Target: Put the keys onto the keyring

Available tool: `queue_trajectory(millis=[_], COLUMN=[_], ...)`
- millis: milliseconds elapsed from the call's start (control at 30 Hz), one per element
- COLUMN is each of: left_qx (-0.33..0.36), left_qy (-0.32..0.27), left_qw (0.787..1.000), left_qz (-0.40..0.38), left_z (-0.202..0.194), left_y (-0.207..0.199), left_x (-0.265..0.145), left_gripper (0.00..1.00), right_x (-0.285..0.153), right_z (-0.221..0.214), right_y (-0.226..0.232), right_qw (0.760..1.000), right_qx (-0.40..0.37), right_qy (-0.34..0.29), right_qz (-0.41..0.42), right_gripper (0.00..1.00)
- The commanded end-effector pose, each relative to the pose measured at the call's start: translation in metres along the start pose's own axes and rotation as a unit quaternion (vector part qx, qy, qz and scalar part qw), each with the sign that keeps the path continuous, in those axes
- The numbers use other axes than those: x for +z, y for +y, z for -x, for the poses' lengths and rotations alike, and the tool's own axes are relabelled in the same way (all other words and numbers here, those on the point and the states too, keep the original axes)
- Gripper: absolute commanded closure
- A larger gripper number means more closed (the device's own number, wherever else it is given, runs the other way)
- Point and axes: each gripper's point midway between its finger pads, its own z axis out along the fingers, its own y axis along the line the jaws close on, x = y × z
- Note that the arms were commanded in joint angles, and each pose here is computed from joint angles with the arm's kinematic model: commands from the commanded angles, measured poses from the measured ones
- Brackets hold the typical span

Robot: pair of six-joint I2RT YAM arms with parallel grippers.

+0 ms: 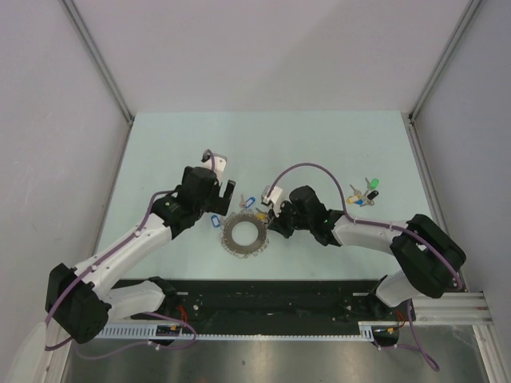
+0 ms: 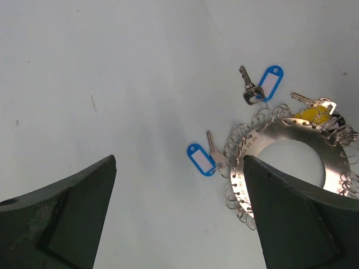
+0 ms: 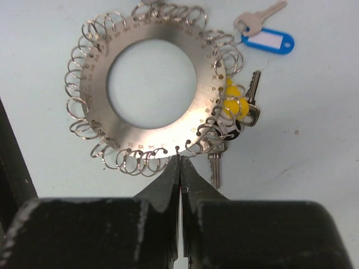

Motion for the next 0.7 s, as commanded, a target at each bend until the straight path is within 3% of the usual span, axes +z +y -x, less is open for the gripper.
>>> queue_trajectory(millis=[0, 67, 267, 300, 433, 667], left_qx=[-0.001, 0.001, 0.002, 0.003, 0.004, 0.011], left_qy=[-0.045, -0.05, -0.052, -0.051, -0.046, -0.034], left_qw=[0.998, 0.997, 0.997, 0.997, 0.997, 0.997], left_qz=[-0.041, -0.053, -0.053, -0.055, -0.063, -0.075], left_z=[0.018, 0.019, 0.019, 0.019, 0.017, 0.011], left_y=[-0.008, -0.012, -0.011, -0.013, -0.016, -0.037], left_x=[-0.011, -0.012, -0.012, -0.012, -0.011, -0.011], left_gripper=[0.0, 0.0, 0.0, 0.0, 0.0, 0.0], right_x=[-0.012, -0.012, -0.002, -0.001, 0.002, -0.009], right_z=[0.036, 0.033, 0.012, 0.012, 0.015, 0.012], right_y=[0.001, -0.001, -0.009, -0.01, -0.013, -0.035], right_qw=[0.999, 0.999, 1.0, 0.999, 0.992, 0.97], right_qx=[-0.017, -0.016, 0.017, 0.028, 0.112, 0.214], right_qy=[-0.045, -0.039, -0.008, -0.009, -0.022, -0.033], right_qz=[-0.001, -0.007, -0.022, -0.028, -0.052, -0.112], right_gripper=[1.0, 1.0, 0.8, 0.73, 0.62, 0.57])
